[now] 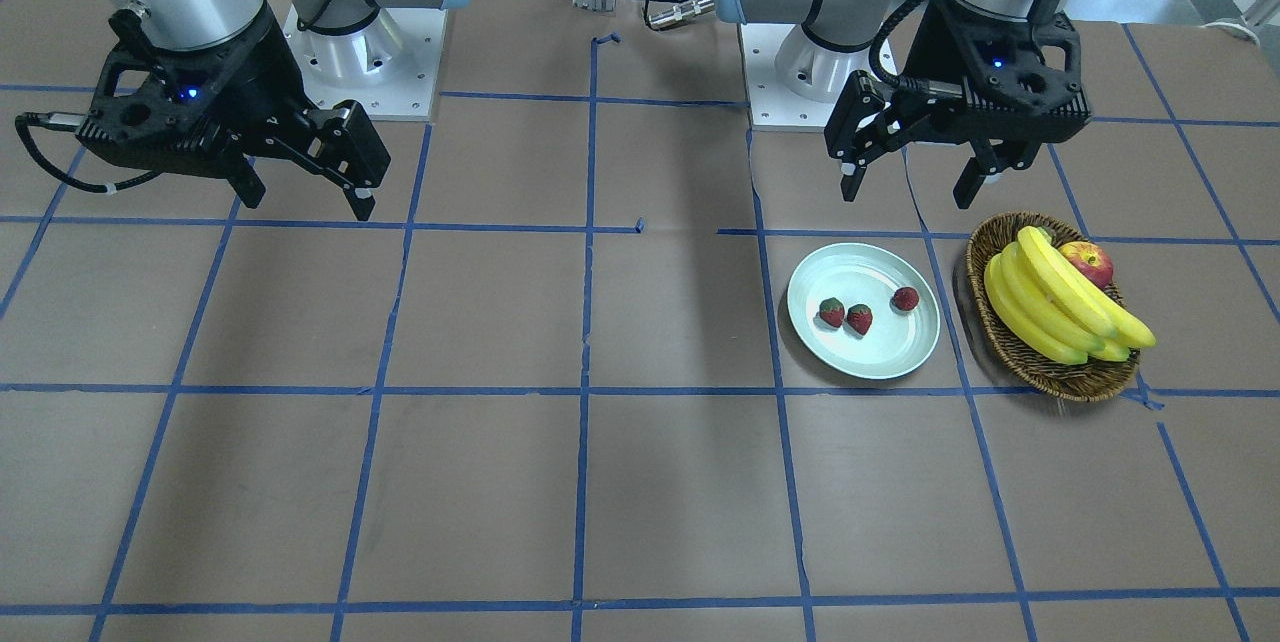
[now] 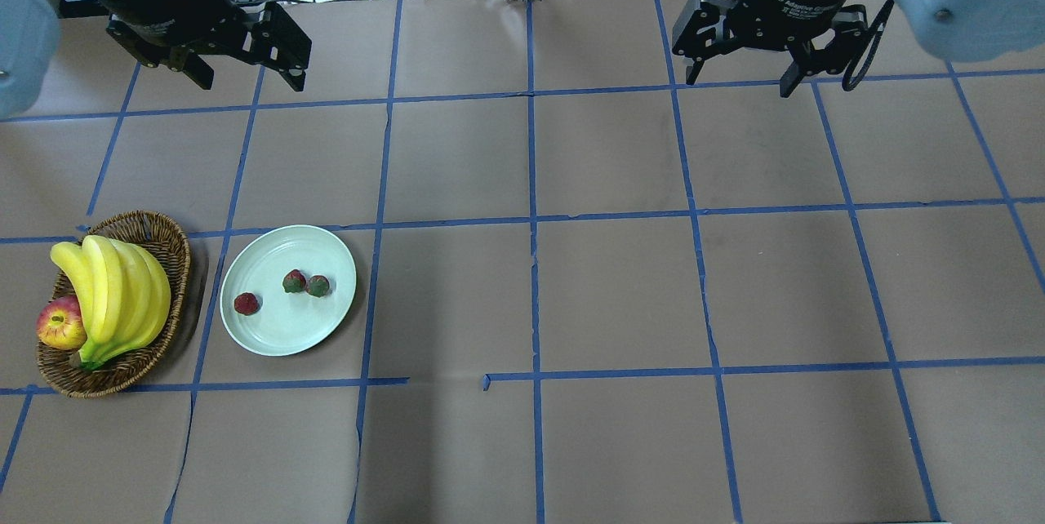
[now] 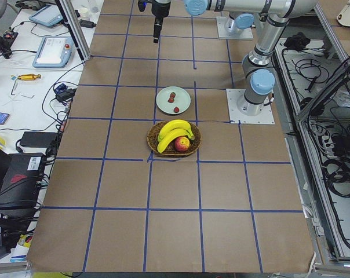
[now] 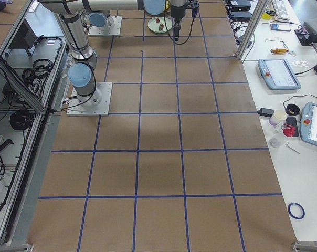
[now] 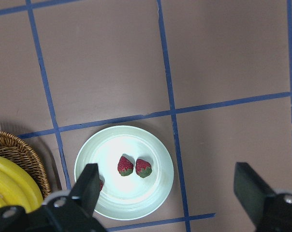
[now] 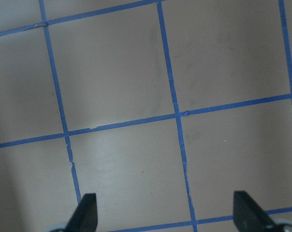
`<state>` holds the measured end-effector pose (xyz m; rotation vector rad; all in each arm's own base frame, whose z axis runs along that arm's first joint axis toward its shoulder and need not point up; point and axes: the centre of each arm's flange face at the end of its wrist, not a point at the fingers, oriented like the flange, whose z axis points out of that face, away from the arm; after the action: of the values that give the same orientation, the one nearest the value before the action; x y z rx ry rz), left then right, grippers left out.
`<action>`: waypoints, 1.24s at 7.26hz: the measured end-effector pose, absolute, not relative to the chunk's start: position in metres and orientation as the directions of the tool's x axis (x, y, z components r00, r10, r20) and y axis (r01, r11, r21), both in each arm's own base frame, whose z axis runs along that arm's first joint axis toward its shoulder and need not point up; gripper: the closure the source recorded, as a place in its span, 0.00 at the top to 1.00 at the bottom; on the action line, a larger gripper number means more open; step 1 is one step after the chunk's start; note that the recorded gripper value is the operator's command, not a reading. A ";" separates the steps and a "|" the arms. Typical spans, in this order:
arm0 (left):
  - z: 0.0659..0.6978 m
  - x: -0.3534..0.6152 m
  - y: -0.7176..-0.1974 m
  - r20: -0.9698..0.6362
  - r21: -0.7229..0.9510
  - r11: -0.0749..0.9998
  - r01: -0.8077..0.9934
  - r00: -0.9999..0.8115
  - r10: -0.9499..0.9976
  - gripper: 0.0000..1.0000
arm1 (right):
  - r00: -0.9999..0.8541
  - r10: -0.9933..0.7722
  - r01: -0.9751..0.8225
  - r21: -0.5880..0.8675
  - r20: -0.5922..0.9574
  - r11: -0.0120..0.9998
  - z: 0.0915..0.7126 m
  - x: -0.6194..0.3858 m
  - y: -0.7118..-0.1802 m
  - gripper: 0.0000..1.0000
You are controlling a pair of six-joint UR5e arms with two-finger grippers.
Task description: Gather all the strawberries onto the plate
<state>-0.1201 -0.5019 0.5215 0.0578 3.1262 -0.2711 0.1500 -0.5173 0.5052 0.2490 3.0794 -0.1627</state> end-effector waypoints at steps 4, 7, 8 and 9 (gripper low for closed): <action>0.516 -0.120 -0.503 0.003 -0.165 0.986 -0.016 -1.000 -0.015 1.00 | -0.993 0.113 0.117 -0.175 -0.032 0.978 0.515 0.148 -0.523 1.00; 0.509 -0.120 -0.498 0.007 -0.143 0.990 -0.012 -1.000 -0.011 1.00 | -0.994 0.107 0.112 -0.173 -0.037 0.979 0.514 0.152 -0.521 1.00; 0.507 -0.121 -0.497 0.008 -0.132 0.991 -0.015 -1.000 -0.015 1.00 | -0.994 0.105 0.110 -0.172 -0.037 0.979 0.514 0.152 -0.521 1.00; 0.505 -0.121 -0.499 0.009 -0.119 0.993 -0.022 -1.000 -0.021 1.00 | -0.994 0.102 0.107 -0.170 -0.036 0.980 0.513 0.152 -0.521 1.00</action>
<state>-0.1207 -0.4986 0.5046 -0.0336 3.1434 -0.1875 0.1520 -0.5208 0.5130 0.1636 3.0985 -0.2689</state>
